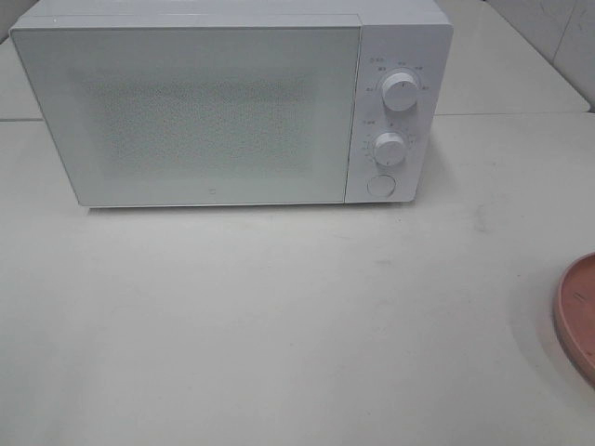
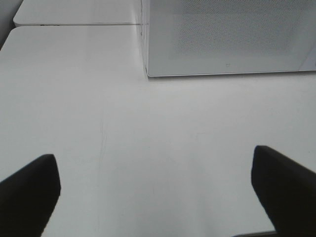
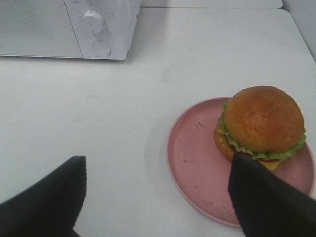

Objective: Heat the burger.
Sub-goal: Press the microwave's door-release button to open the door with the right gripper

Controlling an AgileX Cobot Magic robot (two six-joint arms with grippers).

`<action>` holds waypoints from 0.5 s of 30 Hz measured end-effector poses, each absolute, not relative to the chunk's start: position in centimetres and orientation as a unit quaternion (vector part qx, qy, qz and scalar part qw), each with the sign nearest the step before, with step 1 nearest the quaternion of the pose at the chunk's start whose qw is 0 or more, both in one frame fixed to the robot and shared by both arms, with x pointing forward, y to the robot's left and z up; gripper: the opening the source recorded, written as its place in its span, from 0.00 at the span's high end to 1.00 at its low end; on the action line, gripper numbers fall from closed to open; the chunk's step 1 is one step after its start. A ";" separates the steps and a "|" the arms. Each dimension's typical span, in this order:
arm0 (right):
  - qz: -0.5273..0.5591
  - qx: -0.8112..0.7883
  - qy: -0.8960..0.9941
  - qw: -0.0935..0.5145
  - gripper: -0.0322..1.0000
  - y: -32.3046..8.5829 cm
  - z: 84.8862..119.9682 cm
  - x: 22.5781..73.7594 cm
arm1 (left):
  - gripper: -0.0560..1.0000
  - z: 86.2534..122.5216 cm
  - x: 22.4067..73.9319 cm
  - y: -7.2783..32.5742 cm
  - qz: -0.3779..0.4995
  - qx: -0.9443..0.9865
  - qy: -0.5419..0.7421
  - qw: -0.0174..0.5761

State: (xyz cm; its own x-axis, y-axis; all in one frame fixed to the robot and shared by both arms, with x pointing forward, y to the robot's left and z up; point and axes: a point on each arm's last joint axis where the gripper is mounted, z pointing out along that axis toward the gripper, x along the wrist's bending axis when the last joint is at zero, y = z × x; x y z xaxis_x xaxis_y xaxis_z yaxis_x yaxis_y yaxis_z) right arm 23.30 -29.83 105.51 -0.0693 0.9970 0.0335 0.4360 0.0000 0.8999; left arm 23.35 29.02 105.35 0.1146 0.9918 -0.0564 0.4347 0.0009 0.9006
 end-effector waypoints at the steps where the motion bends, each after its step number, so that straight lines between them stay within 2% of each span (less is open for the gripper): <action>1: 0.398 0.584 0.613 0.352 0.23 -29.8 105.5 23.3 | 0.01 105.4 23.3 29.0 0.337 0.621 0.574 0.414; 15: 0.398 0.584 0.613 0.352 0.23 -29.8 105.5 23.3 | 0.01 105.4 23.3 29.0 0.337 0.621 0.574 0.414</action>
State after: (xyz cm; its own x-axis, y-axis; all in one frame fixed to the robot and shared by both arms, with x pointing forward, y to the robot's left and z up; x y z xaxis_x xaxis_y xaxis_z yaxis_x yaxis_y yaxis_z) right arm 23.30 -29.83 105.51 -0.0693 0.9970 0.0335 0.4360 0.0000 0.8999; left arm 23.35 29.02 105.35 0.1146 0.9918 -0.0564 0.4347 0.0009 0.9006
